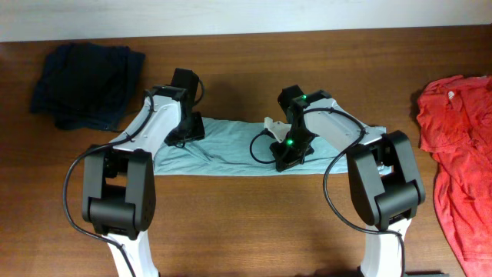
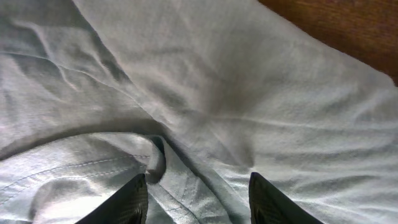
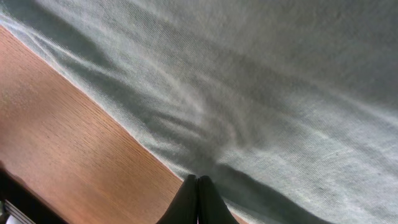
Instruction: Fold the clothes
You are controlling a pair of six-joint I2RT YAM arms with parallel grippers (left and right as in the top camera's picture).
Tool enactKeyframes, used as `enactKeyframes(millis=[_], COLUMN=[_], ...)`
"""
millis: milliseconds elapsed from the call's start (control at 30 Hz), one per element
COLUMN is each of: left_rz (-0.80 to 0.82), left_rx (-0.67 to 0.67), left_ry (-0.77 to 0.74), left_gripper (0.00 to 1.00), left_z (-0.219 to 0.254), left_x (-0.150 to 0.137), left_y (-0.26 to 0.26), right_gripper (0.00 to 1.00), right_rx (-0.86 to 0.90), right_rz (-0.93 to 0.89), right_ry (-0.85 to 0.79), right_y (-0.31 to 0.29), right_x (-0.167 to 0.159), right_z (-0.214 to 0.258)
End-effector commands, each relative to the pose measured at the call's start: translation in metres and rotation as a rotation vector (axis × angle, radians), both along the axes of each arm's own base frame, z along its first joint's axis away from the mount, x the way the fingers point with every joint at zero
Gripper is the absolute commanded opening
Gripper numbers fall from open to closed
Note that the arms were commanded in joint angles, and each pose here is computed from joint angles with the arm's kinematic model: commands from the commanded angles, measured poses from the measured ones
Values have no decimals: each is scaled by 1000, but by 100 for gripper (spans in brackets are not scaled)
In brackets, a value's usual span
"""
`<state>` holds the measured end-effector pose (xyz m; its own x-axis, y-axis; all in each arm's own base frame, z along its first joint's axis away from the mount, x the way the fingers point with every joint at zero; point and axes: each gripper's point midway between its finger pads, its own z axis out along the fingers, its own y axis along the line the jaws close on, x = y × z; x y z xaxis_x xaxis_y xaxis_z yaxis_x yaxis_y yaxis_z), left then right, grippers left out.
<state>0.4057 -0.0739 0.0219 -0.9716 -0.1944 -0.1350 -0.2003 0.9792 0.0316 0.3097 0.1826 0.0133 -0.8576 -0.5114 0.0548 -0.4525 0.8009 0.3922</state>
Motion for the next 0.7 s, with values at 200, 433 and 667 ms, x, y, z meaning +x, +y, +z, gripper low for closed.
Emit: enactKeyframes(millis=[200, 433, 667], left_rz=[32, 26, 10], left_rx=[19, -64, -64], left_ry=[-9, 2, 20], left_gripper=[56, 57, 56], left_z=[18, 18, 1], left_x=[8, 9, 9], left_y=[10, -4, -12], right_gripper=[6, 5, 5], right_rx=[-6, -4, -4], right_rz=[2, 2, 2], right_ry=[-5, -9, -7], right_y=[1, 2, 2], right_x=[-1, 0, 0], right_z=[1, 1, 1])
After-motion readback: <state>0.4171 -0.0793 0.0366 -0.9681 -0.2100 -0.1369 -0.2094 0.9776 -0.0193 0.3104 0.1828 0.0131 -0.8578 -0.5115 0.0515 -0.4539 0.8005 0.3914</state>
